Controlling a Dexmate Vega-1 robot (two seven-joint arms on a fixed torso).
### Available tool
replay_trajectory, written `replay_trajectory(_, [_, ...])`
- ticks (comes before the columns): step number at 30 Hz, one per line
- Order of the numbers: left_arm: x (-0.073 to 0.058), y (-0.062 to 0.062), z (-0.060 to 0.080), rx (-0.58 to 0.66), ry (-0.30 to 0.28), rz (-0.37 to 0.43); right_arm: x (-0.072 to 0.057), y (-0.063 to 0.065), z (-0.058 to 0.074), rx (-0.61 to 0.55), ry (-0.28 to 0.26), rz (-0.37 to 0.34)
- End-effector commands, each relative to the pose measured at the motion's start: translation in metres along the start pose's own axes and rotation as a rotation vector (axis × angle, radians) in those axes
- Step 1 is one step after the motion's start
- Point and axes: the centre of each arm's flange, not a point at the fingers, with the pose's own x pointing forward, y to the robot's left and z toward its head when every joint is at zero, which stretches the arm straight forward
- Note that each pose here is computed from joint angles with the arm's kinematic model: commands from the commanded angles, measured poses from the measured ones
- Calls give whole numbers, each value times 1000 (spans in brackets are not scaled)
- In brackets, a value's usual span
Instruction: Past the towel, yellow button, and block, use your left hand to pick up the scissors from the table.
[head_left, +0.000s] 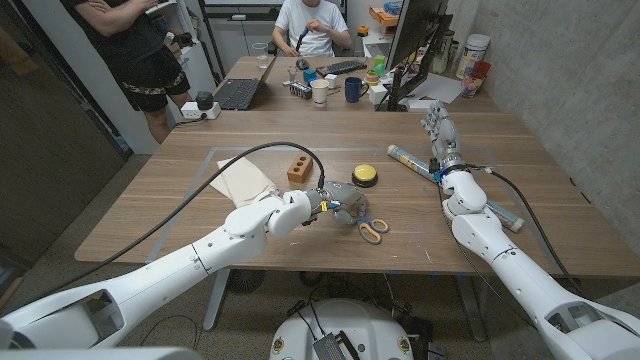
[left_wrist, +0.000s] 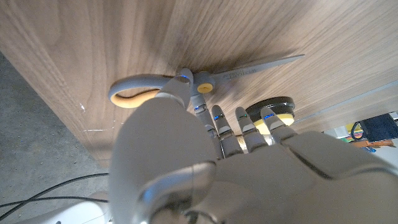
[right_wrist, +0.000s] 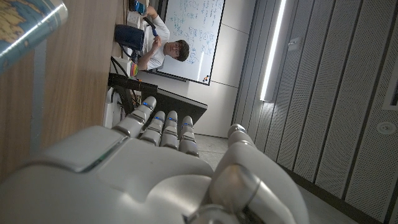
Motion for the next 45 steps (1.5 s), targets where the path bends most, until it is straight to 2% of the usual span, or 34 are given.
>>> replay_trajectory(1, [0,11,-3,5,13,41,0,1,8,-12,-8,1])
replay_trajectory(11, [1,17,-5,8,14,74,1,2,11,-18,-8,4])
replay_trajectory(20, [2,32,-8,-3,19,104,4,4,14,-22,-9,9])
replay_trajectory(30, [0,40,-10,6,26,122,7,5,19,-25,-18,11])
replay_trajectory(45, [-11,68,-12,33,32,160,13,9,24,-32,-21,7])
